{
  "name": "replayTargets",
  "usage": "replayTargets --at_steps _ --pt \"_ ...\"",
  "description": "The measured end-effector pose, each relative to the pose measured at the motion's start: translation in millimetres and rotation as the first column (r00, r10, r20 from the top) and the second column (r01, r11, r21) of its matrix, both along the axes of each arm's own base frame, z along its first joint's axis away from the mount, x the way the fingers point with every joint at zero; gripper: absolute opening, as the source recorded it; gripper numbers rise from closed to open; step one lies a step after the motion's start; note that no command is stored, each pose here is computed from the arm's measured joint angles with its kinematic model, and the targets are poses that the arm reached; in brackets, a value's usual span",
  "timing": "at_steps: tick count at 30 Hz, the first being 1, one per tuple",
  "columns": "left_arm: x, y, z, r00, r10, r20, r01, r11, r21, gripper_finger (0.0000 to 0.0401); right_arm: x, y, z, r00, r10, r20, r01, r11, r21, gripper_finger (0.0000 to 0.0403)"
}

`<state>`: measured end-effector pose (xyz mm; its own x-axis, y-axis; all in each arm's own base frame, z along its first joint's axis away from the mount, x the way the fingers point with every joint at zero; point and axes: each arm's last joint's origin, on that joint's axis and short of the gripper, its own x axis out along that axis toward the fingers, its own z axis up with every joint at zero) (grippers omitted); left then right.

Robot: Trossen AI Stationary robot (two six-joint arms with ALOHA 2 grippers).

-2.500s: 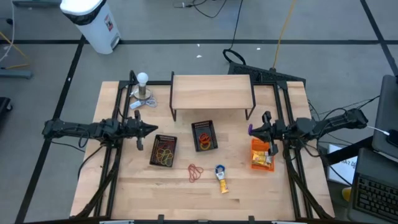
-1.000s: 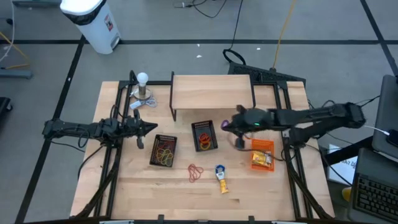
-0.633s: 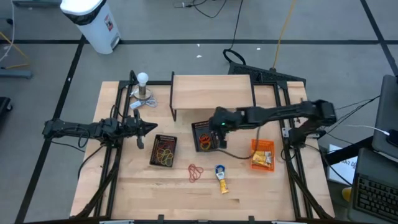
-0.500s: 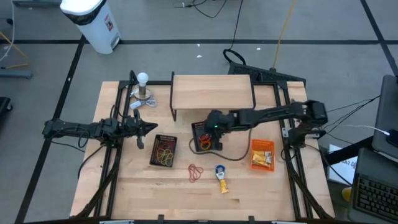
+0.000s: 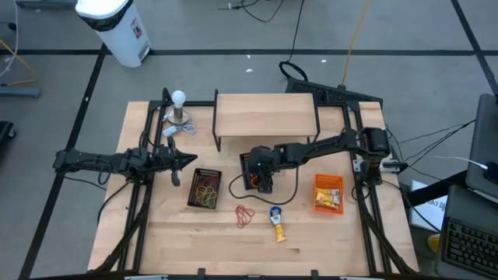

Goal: Pick & Place Office Desk Supplies
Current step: Put the violet spring keychain into the right black bin, then put the yellow crayon box into the orange bin

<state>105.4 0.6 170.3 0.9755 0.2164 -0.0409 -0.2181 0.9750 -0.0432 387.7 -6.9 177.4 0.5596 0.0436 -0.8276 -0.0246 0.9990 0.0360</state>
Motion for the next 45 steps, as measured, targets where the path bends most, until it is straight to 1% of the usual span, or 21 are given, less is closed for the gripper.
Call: replayTargets --at_steps 3,5,7,10,12,13,15,16,17,19,21,23,24,25,26,28,32,37,40,43,45 --pt "0 0 0 1.0 0.0 0.002 0.0 1.0 -0.007 0.0019 0 -2 1 1.0 -0.017 -0.002 0.017 1.0 0.008 0.0076" --pt "0 0 0 1.0 0.0 0.002 0.0 1.0 -0.01 0.002 -4 -2 3 0.999 -0.03 -0.02 0.03 0.999 0.014 0.0116" --pt "0 0 0 1.0 0.0 0.002 0.0 1.0 -0.011 0.0017 -6 -2 11 0.999 -0.034 -0.006 0.034 0.999 0.015 0.0153" --pt "0 0 0 1.0 0.0 0.001 0.0 1.0 -0.012 0.0008 -15 -2 35 0.999 -0.034 0.04 0.033 0.999 0.015 0.019" --pt "0 0 0 1.0 0.0 0.001 0.0 1.0 -0.013 0.0003 -24 0 61 0.993 -0.012 0.12 0.013 1.0 -0.002 0.02" --pt "0 0 0 1.0 0.0 0.001 0.0 1.0 -0.013 0.0002 -31 2 76 0.986 0.018 0.166 -0.014 1.0 -0.025 0.0201" --pt "0 0 0 1.0 0.0 0.001 0.0 1.0 -0.013 0.0005 -50 7 109 0.952 0.085 0.294 -0.065 0.995 -0.078 0.0191" --pt "0 0 0 1.0 0.0 0.001 0.0 1.0 -0.013 0.0008 -61 7 126 0.922 0.1 0.374 -0.071 0.993 -0.09 0.0179" --pt "0 0 0 1.0 0.0 0.001 0.0 1.0 -0.013 0.0012 -73 6 143 0.885 0.101 0.455 -0.064 0.993 -0.095 0.0165" --pt "0 0 0 1.0 0.005 0.001 -0.005 1.0 -0.013 0.0018 -102 1 168 0.819 0.096 0.565 -0.052 0.994 -0.094 0.0124" --pt "0 1 0 1.0 0.019 0.0 -0.019 1.0 -0.012 0.002 -131 -4 185 0.76 0.076 0.646 -0.014 0.995 -0.1 0.0073" --pt "0 1 -1 0.999 0.042 -0.007 -0.042 0.999 -0.01 0.0017 -159 -6 192 0.717 0.067 0.694 0.01 0.994 -0.106 0.0023" --pt "0 1 -2 0.999 0.053 -0.014 -0.053 0.999 -0.008 0.0014 -173 -6 196 0.688 0.07 0.723 0.013 0.994 -0.109 0.0012" --pt "-1 2 -2 0.998 0.06 -0.02 -0.061 0.998 -0.007 0.001 -185 -5 199 0.658 0.068 0.75 0.018 0.994 -0.105 0.0011" --pt "-1 2 -2 0.997 0.069 -0.022 -0.069 0.998 -0.006 0.0005 -197 -4 199 0.633 0.064 0.772 0.019 0.995 -0.098 0.0012" --pt "-1 2 -3 0.997 0.077 -0.025 -0.077 0.997 -0.009 0.0003 -218 -3 196 0.605 0.059 0.794 0.031 0.995 -0.098 0.0008" --pt "-1 2 -3 0.997 0.069 -0.028 -0.069 0.998 -0.009 0.0003 -247 -1 175 0.556 0.038 0.83 0.043 0.996 -0.074 0.0002" --pt "0 1 -2 0.999 0.049 -0.022 -0.049 0.999 0.002 0.0004 -269 1 143 0.465 0.001 0.886 0.039 0.999 -0.022 0.0001" --pt "0 1 -2 0.999 0.049 -0.023 -0.049 0.999 0.003 0.0002 -277 1 124 0.449 -0.015 0.893 0.036 0.999 -0.001 0.0" --pt "0 1 -2 0.999 0.049 -0.023 -0.049 0.999 0.003 0.0006 -280 1 106 0.441 -0.014 0.897 0.036 0.999 -0.002 0.0" --pt "0 1 -2 0.999 0.047 -0.023 -0.047 0.999 0.003 0.0004 -284 2 99 0.421 -0.016 0.907 0.036 0.999 0.0 0.0"
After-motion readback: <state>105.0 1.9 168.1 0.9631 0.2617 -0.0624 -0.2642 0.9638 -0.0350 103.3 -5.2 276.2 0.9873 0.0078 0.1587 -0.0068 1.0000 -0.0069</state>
